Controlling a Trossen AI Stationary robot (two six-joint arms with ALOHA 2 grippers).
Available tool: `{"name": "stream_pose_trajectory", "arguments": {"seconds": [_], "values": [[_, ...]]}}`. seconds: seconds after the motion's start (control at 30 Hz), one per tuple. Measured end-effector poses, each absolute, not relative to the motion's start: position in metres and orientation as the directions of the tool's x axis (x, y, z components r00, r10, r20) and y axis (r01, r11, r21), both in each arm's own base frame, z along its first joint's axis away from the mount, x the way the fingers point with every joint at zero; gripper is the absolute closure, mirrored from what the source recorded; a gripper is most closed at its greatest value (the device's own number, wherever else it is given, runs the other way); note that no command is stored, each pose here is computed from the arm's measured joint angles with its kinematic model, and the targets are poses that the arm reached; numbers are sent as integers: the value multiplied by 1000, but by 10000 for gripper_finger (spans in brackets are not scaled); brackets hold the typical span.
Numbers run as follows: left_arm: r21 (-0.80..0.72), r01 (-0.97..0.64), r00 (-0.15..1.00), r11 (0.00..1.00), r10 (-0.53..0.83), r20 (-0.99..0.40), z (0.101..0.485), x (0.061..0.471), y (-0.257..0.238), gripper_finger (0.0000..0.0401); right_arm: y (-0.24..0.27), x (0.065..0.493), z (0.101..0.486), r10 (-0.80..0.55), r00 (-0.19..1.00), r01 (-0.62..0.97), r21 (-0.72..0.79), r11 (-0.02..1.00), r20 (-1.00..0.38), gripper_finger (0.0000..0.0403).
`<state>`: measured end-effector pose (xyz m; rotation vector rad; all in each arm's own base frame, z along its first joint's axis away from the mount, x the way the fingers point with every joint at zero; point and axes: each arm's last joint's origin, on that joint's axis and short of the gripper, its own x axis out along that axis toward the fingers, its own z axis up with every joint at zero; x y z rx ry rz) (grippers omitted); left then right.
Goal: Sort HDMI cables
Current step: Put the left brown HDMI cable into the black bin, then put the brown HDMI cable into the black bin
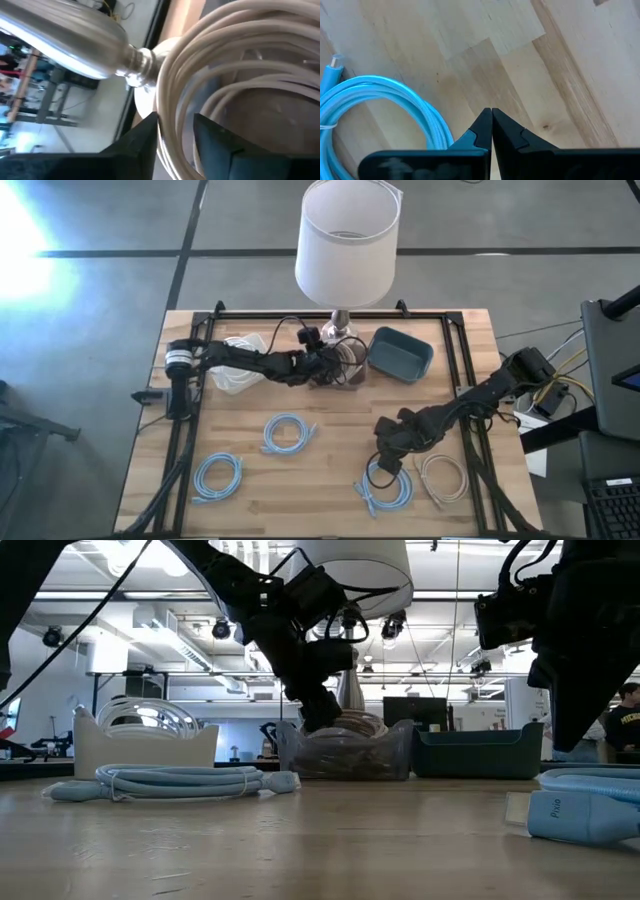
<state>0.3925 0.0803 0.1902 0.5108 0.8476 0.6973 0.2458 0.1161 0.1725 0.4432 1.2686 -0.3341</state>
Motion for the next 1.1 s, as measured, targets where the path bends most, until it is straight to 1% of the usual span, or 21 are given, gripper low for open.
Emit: {"name": "stream_pose_trajectory", "arguments": {"seconds": [0.13, 0.23, 0.3, 0.4, 0.47, 0.5, 0.57, 0.67, 0.8, 0.93, 1.1], "values": [[656, -336, 465, 676, 725, -508, 190, 392, 77, 246, 116, 246, 173, 0, 272, 459, 129, 879, -962, 394], [658, -325, 474, 680, 719, -509, 194, 391, 71, 234, 115, 247, 173, -21, 289, 488, 128, 863, -957, 394], [664, -302, 481, 684, 711, -513, 198, 389, 66, 232, 114, 249, 173, -58, 313, 496, 111, 861, -948, 394], [671, -275, 494, 689, 699, -516, 208, 385, 59, 233, 112, 253, 175, -162, 391, 518, 72, 852, -906, 394], [669, -271, 504, 692, 694, -514, 218, 381, 55, 233, 111, 257, 176, -195, 430, 511, 59, 858, -882, 394], [668, -271, 508, 693, 693, -512, 222, 379, 53, 233, 111, 257, 176, -186, 428, 489, 54, 870, -884, 394], [662, -279, 517, 696, 689, -507, 232, 374, 50, 233, 112, 257, 176, -112, 405, 441, 86, 894, -908, 394], [641, -304, 527, 705, 684, -504, 244, 367, 47, 234, 115, 258, 177, -18, 376, 415, 151, 897, -926, 394], [611, -345, 541, 712, 683, -491, 258, 359, 45, 234, 116, 259, 179, 65, 351, 397, 211, 893, -934, 393], [599, -365, 552, 713, 683, -478, 267, 355, 44, 234, 116, 258, 179, 75, 332, 433, 223, 874, -940, 379], [597, -369, 556, 712, 684, -472, 270, 353, 44, 233, 110, 257, 178, 38, 305, 514, 198, 835, -952, 349]]}}
